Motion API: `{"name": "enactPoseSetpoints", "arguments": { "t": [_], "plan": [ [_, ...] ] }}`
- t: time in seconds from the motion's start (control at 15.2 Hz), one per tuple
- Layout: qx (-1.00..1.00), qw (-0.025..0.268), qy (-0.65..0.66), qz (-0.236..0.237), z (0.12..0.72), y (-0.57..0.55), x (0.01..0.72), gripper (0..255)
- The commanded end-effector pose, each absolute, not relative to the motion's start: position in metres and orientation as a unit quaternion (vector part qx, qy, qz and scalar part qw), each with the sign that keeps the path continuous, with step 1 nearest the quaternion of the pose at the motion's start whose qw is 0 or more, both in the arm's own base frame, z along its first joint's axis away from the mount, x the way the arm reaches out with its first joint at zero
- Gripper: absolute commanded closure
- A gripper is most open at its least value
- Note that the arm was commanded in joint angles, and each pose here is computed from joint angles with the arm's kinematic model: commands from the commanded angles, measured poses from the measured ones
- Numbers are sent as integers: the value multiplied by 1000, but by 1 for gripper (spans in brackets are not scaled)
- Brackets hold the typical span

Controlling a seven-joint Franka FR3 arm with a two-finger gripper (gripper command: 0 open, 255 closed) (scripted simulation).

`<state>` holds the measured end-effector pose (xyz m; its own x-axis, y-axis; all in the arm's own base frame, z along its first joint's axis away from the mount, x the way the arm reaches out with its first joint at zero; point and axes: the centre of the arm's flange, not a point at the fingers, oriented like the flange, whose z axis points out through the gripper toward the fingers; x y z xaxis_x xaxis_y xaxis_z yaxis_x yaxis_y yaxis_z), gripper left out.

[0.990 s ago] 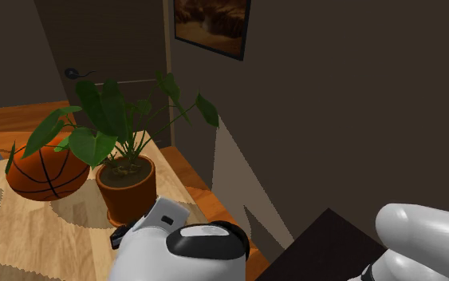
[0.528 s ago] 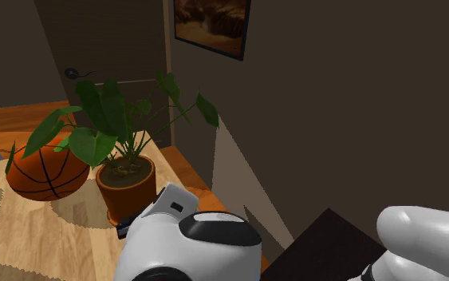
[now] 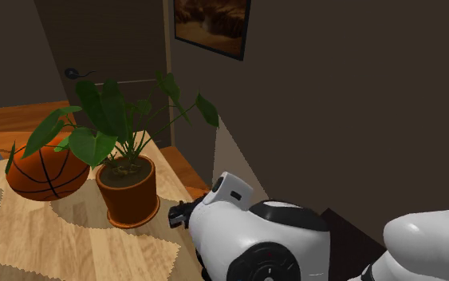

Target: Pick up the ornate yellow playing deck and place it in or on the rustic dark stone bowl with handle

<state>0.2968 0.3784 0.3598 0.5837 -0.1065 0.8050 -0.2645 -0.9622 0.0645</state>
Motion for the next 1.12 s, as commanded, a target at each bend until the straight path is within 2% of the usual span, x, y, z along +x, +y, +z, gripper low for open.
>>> {"name": "enactPoseSetpoints", "arguments": {
  "t": [0.0, 0.2, 1.06],
  "plan": [
    [886, 88, -104, 443, 368, 353, 283, 255],
    [886, 88, -104, 443, 375, 314, 262, 255],
    [886, 88, -104, 443, 306, 314, 262, 255]
  ]
}}
